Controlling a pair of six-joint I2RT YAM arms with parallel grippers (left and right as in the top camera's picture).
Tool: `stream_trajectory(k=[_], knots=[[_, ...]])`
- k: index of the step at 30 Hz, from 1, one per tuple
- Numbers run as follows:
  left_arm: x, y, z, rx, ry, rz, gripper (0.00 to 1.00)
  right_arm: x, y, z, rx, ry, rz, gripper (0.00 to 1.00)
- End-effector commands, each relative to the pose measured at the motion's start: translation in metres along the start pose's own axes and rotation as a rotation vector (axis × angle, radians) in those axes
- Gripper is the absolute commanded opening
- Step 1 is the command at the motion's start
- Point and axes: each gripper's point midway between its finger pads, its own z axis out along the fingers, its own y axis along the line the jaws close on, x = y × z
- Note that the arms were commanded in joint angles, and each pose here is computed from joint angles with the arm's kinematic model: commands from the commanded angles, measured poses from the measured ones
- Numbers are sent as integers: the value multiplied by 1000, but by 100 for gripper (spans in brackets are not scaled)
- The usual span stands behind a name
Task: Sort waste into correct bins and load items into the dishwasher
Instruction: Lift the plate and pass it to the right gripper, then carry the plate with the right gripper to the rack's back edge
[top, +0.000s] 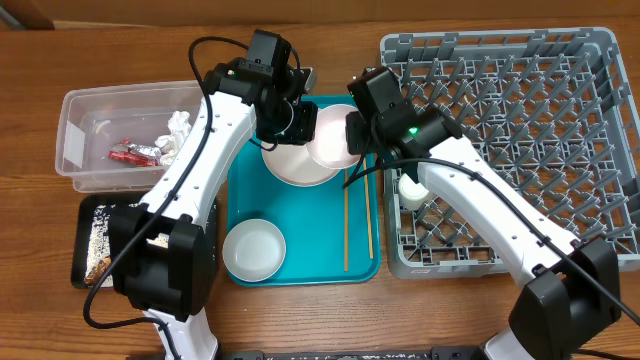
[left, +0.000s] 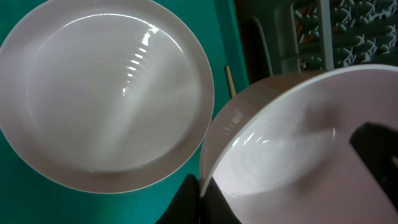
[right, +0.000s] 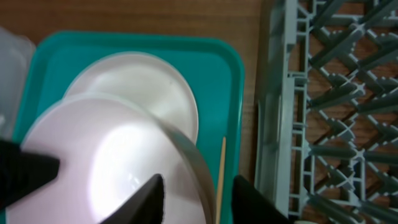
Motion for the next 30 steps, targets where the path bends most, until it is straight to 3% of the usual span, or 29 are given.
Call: stream_trajectory(k=[1,6,14,24,30], knots=[[-2,-6,-4,20,-11,27,4,-10,-1,-3,15,-44,8,34],[-2,-6,-4,20,-11,27,4,-10,0,-3,12,-47,10,25],[-2,-6,-4,17,-12,27,4,-2,-4,-3,28,-11,3,24],[-3,-2,-4,-5,-18,28,4,1,-6,-3,34,1,0,15],[-4,-1,-4,-8,-20,28,4,-1,-5,-3,31,-7,2,4]])
